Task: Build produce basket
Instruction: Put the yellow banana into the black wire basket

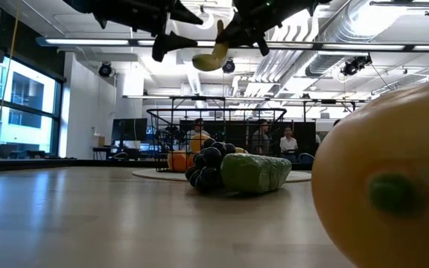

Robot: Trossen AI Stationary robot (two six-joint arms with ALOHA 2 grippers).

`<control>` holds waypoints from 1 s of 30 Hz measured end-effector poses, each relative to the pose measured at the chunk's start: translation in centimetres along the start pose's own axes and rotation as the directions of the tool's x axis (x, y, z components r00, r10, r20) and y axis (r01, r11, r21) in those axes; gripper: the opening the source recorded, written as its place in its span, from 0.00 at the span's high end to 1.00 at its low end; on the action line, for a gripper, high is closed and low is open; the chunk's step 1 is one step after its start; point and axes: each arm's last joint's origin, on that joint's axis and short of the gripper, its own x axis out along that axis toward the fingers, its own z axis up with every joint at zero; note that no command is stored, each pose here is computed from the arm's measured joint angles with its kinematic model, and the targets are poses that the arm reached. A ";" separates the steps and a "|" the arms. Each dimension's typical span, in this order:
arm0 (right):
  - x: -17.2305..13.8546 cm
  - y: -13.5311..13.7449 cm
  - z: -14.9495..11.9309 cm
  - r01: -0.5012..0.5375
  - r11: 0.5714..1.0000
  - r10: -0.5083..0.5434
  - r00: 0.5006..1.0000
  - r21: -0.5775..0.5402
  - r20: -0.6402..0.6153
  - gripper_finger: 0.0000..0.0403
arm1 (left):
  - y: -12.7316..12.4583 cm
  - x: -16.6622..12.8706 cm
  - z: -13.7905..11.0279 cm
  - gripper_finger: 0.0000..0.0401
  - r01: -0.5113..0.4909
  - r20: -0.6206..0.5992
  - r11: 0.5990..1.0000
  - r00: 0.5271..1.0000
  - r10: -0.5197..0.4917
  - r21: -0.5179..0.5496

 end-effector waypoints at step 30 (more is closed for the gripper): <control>-3.8 -8.9 0.9 0.153 0.984 -0.165 0.976 -0.090 -0.143 0.81 | 2.4 -0.8 0.9 0.34 -0.121 0.048 0.984 0.992 0.116 0.131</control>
